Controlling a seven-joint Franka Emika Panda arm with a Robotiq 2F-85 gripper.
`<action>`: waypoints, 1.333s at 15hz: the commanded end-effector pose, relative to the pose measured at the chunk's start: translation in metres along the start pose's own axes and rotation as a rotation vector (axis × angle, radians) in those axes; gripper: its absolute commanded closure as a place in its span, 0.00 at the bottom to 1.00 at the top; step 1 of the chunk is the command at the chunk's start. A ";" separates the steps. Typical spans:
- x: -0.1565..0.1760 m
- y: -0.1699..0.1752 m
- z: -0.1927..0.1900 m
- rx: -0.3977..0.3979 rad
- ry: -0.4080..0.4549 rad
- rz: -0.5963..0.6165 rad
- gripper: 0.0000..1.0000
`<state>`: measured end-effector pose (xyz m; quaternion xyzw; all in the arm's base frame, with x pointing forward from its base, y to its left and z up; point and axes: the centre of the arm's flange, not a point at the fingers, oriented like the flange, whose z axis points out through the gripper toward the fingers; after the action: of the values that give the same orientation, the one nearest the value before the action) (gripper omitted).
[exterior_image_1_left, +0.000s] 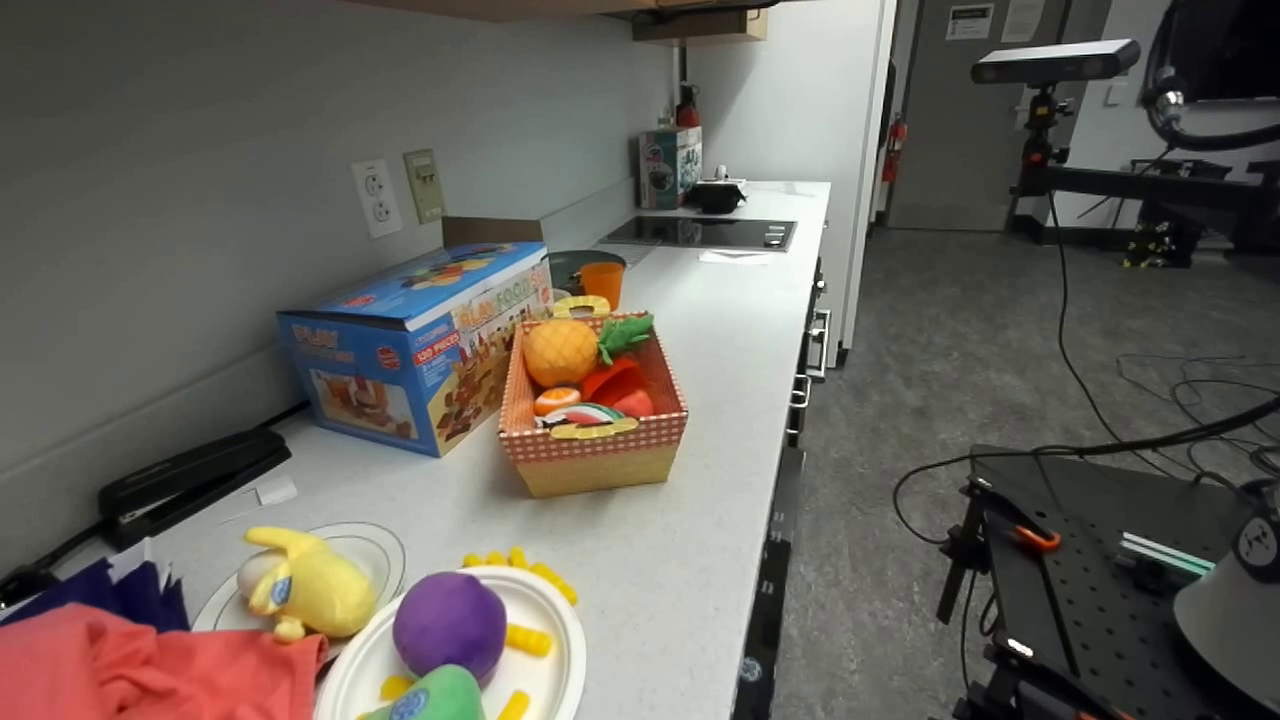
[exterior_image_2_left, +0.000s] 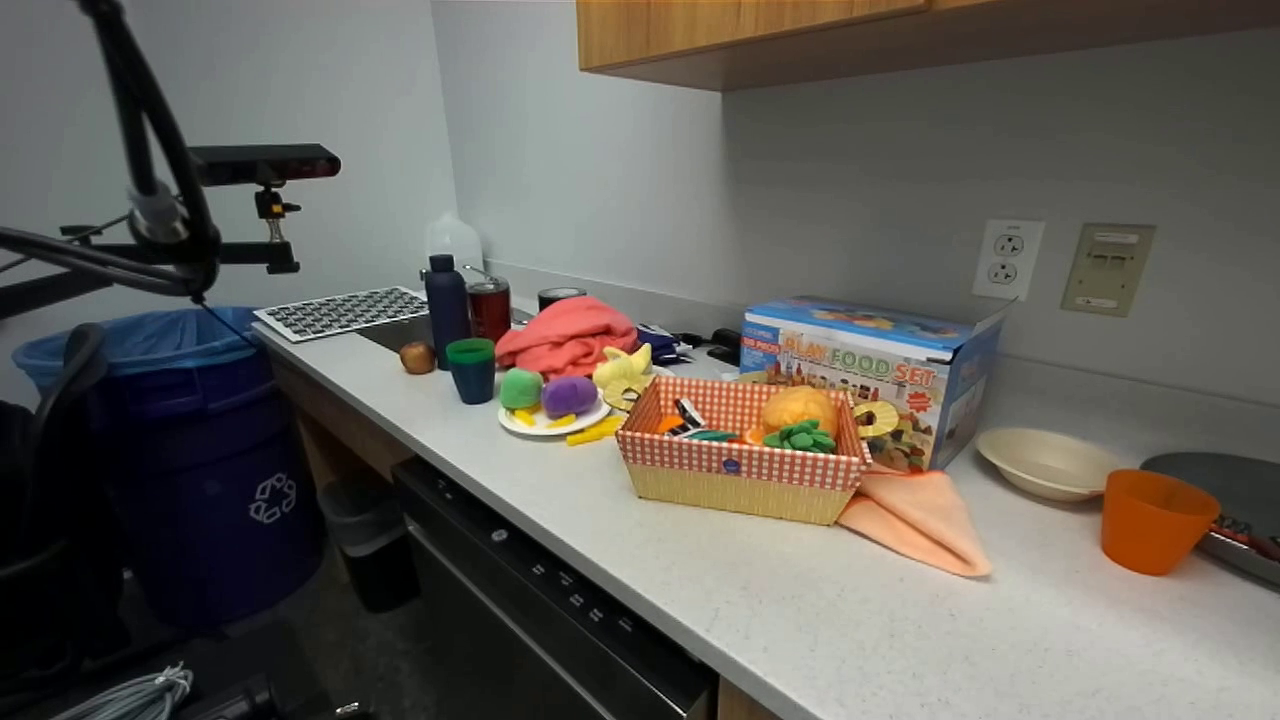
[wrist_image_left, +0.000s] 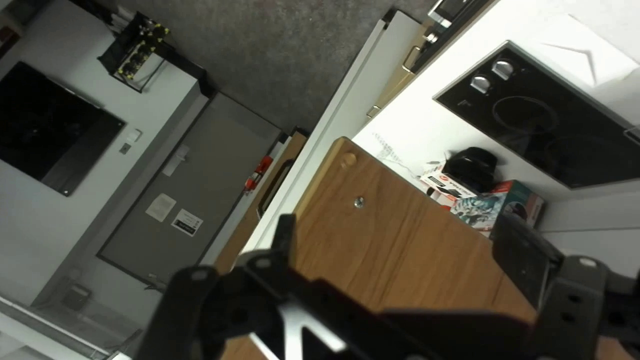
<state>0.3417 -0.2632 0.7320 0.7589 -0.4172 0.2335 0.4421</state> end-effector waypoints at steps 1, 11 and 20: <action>0.004 0.022 -0.014 0.166 -0.001 -0.015 0.00; 0.025 0.075 -0.033 0.601 0.170 0.049 0.00; 0.024 0.072 -0.033 0.608 0.165 0.048 0.00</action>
<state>0.2949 -0.2641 0.8001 0.8248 -0.3087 0.4187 0.2215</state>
